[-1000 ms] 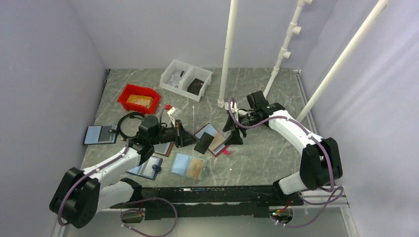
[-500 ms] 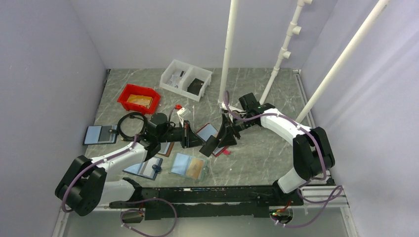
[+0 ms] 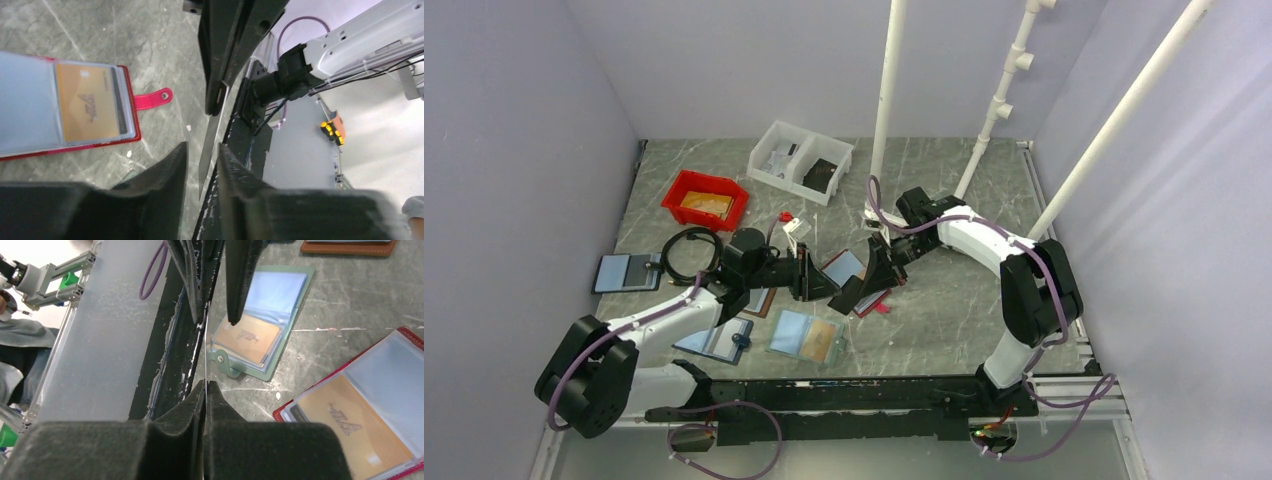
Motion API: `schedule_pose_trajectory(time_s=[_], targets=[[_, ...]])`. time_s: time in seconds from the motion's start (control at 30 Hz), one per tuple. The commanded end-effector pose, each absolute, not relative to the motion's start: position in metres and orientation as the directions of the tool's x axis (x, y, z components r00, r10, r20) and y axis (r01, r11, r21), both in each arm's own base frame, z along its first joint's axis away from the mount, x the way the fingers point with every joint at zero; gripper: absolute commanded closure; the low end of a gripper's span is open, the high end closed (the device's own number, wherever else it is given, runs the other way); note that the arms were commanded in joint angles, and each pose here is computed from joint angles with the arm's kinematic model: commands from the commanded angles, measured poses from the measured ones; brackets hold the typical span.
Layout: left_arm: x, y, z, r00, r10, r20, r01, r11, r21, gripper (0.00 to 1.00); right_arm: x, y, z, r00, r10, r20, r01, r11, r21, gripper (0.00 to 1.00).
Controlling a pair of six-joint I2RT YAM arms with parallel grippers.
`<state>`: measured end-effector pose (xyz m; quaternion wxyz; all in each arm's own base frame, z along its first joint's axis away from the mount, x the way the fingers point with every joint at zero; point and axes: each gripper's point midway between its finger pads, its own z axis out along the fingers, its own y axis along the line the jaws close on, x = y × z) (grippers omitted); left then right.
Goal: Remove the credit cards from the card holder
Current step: Place the credit card in the storage box.
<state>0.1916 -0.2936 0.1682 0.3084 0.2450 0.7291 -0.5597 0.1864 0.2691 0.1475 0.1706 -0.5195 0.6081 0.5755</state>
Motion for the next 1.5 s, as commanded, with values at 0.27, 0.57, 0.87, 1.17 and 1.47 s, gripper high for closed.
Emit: schedule_pose_trajectory(time_s=[0.27, 0.57, 0.87, 1.17, 1.47], targets=[[0.211, -0.254, 0.199, -0.679, -0.294, -0.672, 0.519, 0.454, -0.724, 0.11, 0.203, 0.258, 0.166, -0.131, -0.464, -0.876, -0.958, -0.167, 0.232, 1.0], [0.202, -0.244, 0.225, -0.764, -0.549, -0.338, 0.239, 0.246, -0.94, 0.06, 0.213, 0.248, 0.162, -0.059, -0.51, -0.858, -0.985, -0.109, 0.133, 1.0], [0.193, -0.25, 0.245, -0.809, -0.58, -0.1, 0.083, 0.055, -0.995, 0.06, 0.218, 0.245, 0.16, -0.039, -0.527, -0.849, -0.991, -0.086, 0.098, 1.0], [0.198, -0.256, 0.232, -0.791, -0.612, 0.005, -0.104, 0.126, -0.987, 0.07, 0.218, 0.245, 0.159, -0.035, -0.527, -0.849, -0.993, -0.08, 0.091, 1.0], [0.201, -0.271, 0.24, -0.79, -0.609, 0.078, -0.143, 0.059, -0.988, 0.11, 0.22, 0.245, 0.16, -0.026, -0.524, -0.851, -0.995, -0.07, 0.073, 1.0]])
